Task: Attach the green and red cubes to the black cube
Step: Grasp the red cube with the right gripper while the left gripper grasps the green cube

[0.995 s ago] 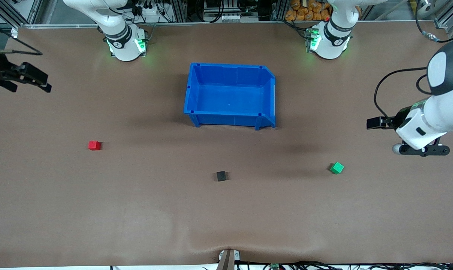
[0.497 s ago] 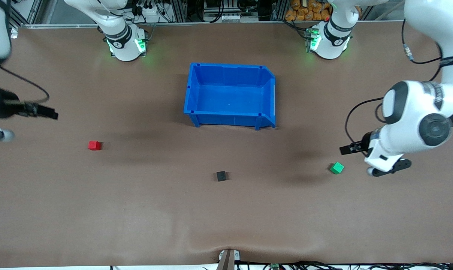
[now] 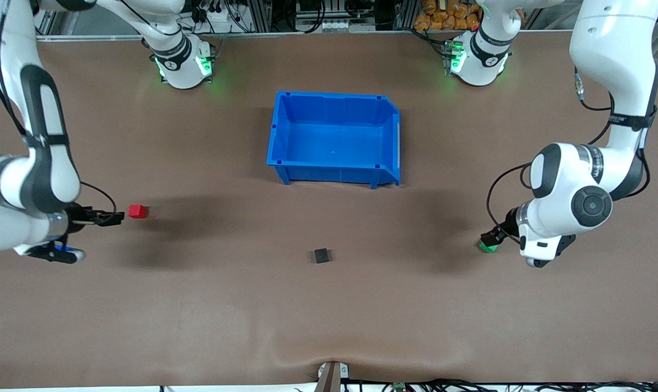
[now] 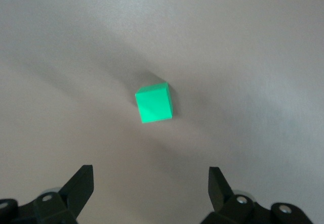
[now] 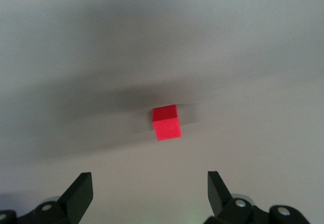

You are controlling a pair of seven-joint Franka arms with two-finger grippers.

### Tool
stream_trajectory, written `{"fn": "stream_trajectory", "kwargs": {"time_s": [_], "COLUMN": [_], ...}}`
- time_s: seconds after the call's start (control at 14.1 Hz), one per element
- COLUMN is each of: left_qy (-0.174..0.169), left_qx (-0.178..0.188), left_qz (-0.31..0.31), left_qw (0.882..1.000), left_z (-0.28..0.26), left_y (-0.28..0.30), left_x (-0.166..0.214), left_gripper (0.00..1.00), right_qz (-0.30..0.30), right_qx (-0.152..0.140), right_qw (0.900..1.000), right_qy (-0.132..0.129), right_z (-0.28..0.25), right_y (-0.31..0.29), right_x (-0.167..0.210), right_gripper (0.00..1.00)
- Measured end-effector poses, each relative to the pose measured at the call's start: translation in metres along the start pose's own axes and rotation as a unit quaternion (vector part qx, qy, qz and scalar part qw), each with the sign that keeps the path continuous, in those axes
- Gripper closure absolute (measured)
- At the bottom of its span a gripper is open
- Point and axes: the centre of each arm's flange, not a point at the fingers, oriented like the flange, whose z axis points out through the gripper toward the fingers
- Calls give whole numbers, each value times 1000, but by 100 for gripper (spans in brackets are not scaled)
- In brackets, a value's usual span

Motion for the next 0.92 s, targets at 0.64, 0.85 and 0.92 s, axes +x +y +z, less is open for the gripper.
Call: {"fn": "stream_trajectory", "kwargs": {"time_s": [0.64,0.85,0.92], "left_qy": [7,14,15], "left_qx": [13,4,4], "left_qz": [-48,-63,-67], "left_qw": [999,998,998], "left_z": [57,65,68], "left_y": [-12,-2,1], "left_x": [44,45,44], "left_gripper": [0,0,0], "right_qz": [-37,-39,-41], "right_qx": [3,3,3], "right_qw": [999,998,998], "right_qy": [-33,-40,-42], "right_z": [97,105,108], "right_y": [8,7,6], "right_x": [32,32,32], "right_gripper": [12,34,39]}}
